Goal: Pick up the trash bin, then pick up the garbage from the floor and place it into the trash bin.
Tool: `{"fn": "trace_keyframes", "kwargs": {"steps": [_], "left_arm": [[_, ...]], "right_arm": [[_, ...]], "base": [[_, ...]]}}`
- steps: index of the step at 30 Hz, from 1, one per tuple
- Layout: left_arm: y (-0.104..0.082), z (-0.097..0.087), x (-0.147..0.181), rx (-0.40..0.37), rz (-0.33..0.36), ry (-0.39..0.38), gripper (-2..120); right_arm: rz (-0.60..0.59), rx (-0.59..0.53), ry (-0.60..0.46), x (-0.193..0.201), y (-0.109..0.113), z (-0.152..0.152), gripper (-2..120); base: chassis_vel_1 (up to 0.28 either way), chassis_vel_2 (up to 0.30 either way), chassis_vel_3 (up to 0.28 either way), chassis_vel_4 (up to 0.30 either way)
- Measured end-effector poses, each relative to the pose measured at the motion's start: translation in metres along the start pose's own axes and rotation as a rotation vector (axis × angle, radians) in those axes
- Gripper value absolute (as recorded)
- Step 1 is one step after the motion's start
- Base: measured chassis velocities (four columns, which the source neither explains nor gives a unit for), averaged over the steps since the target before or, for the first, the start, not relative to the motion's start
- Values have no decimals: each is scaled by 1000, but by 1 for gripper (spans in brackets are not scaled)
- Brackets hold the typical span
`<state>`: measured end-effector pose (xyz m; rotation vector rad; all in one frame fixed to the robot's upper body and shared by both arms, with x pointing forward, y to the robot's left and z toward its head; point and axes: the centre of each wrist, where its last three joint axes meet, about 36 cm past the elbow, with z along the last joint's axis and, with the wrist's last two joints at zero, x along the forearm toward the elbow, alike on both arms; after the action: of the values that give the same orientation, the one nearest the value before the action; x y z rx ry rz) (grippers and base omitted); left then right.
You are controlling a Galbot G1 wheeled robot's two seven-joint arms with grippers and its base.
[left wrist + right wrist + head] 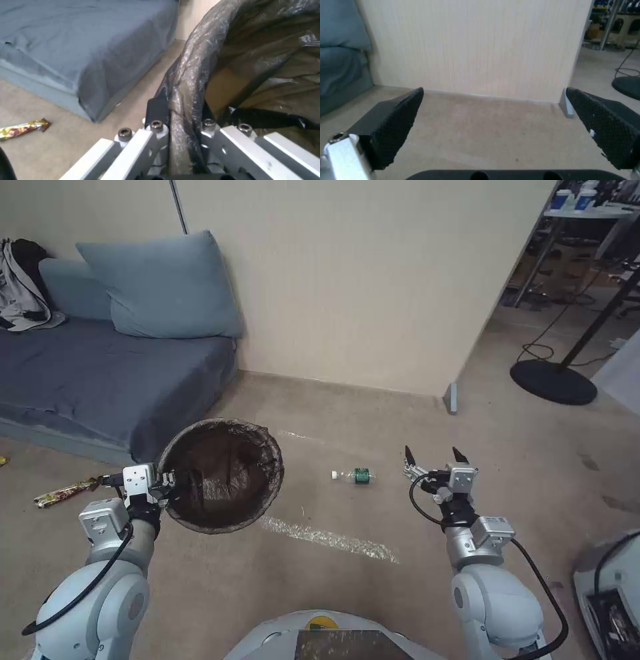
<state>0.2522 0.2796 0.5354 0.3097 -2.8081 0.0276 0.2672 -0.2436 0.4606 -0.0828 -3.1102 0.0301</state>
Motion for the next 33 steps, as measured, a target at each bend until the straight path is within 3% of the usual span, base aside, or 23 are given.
{"fn": "trace_keyframes", "kwargs": {"steps": [24,33], "left_arm": [[-1,-1,2,-2,-3,-9,4],[-1,-2,4,-8,1,-5,4]], "right_arm": [[-1,-5,-2,1,2,3,100],[-117,44,37,-4,-18,6,100]], "base": [[-141,141,143,-137],[-2,4,6,-8]]}}
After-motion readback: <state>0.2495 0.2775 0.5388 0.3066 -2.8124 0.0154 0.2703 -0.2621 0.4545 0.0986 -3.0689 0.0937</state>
